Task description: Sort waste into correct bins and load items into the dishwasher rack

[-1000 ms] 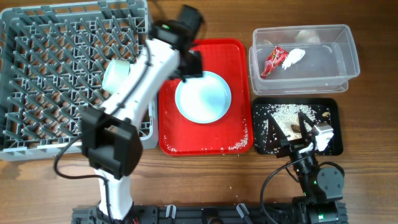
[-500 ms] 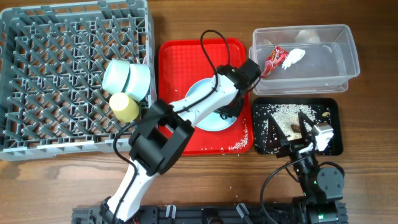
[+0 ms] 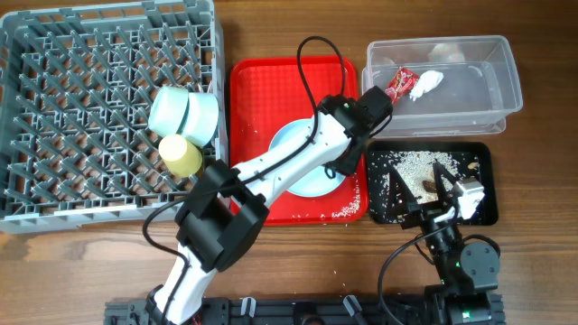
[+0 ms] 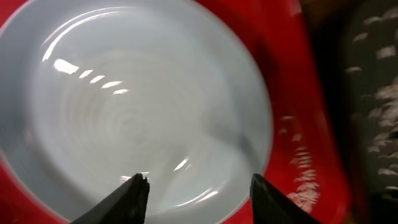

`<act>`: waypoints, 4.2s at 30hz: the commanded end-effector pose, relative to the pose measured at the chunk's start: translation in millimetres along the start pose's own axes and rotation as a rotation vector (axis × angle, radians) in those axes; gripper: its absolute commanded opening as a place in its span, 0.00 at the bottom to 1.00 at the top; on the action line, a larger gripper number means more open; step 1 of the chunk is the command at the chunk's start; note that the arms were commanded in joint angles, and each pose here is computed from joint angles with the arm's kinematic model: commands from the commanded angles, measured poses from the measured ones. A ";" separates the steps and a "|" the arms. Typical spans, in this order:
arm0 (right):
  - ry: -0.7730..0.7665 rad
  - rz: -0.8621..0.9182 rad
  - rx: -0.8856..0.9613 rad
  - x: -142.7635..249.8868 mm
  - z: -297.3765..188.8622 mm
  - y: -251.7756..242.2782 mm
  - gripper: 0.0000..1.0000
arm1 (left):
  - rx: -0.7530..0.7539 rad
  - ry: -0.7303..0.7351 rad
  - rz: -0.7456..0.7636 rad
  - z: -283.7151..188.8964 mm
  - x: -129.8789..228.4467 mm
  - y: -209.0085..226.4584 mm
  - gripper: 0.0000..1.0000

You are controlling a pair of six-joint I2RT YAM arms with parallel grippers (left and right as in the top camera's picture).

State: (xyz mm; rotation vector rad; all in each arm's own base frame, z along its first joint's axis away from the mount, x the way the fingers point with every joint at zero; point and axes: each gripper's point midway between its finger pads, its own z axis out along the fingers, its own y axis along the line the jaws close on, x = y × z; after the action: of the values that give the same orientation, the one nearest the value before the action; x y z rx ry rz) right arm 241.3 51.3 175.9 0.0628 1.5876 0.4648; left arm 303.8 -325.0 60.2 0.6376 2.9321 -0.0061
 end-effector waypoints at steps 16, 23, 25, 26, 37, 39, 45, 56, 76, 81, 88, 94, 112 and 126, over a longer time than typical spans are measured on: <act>-0.014 0.004 0.003 -2.7 -0.6 -0.7 1.00 | -0.331 -0.065 -0.021 40.4 9.9 72.3 0.24; -0.014 0.005 0.003 -2.7 -0.6 -0.7 1.00 | -0.249 -0.073 -0.029 37.8 3.5 63.5 0.04; -0.014 0.005 0.003 -2.7 -0.6 -0.7 1.00 | -0.240 -0.099 -0.051 18.8 -4.6 69.4 0.04; -0.014 0.004 0.003 -2.7 -0.6 -0.7 1.00 | -0.229 -0.129 -0.068 -1.5 -12.1 72.9 0.04; -0.014 0.005 0.003 -2.7 -0.6 -0.7 1.00 | -0.237 -0.470 -0.120 -168.3 -28.9 106.7 0.04; -0.014 0.005 0.003 -2.7 -0.6 -0.7 1.00 | -0.210 -0.570 -0.174 -212.5 -24.9 123.2 0.04; -0.014 0.005 0.003 -2.7 -0.6 -0.7 1.00 | -0.002 -0.665 -0.336 -287.9 23.3 211.7 0.04; -0.014 0.005 0.003 -2.7 -0.6 -0.7 1.00 | 0.337 -0.547 -0.369 -225.8 76.0 338.7 0.04; -0.014 0.004 0.003 -2.7 -0.6 -0.7 1.00 | 0.410 -0.397 -0.659 -153.2 61.0 383.6 0.31; -0.014 0.005 0.003 -2.7 -0.6 -0.7 1.00 | 0.465 -0.449 -0.705 -181.9 57.9 370.3 1.00; -0.014 0.005 0.003 -2.7 -0.6 -0.7 1.00 | 0.426 -0.527 -0.546 -262.5 83.8 287.7 1.00; -0.014 0.005 0.003 -2.7 -0.6 -0.7 1.00 | 0.464 -0.545 -0.391 -294.0 104.1 221.8 1.00; -0.014 0.005 0.003 -2.7 -0.6 -0.7 1.00 | 0.362 -1.128 0.095 -229.4 57.7 122.4 1.00; -0.014 0.004 0.003 -2.7 -0.6 -0.7 1.00 | 0.176 -1.446 0.003 -159.0 144.9 168.0 1.00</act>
State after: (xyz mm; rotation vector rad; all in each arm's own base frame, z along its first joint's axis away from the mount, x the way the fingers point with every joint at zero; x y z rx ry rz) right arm 241.3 51.3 175.9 0.0626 1.5869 0.4649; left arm 220.6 -117.8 216.2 0.4128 1.5396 -0.5265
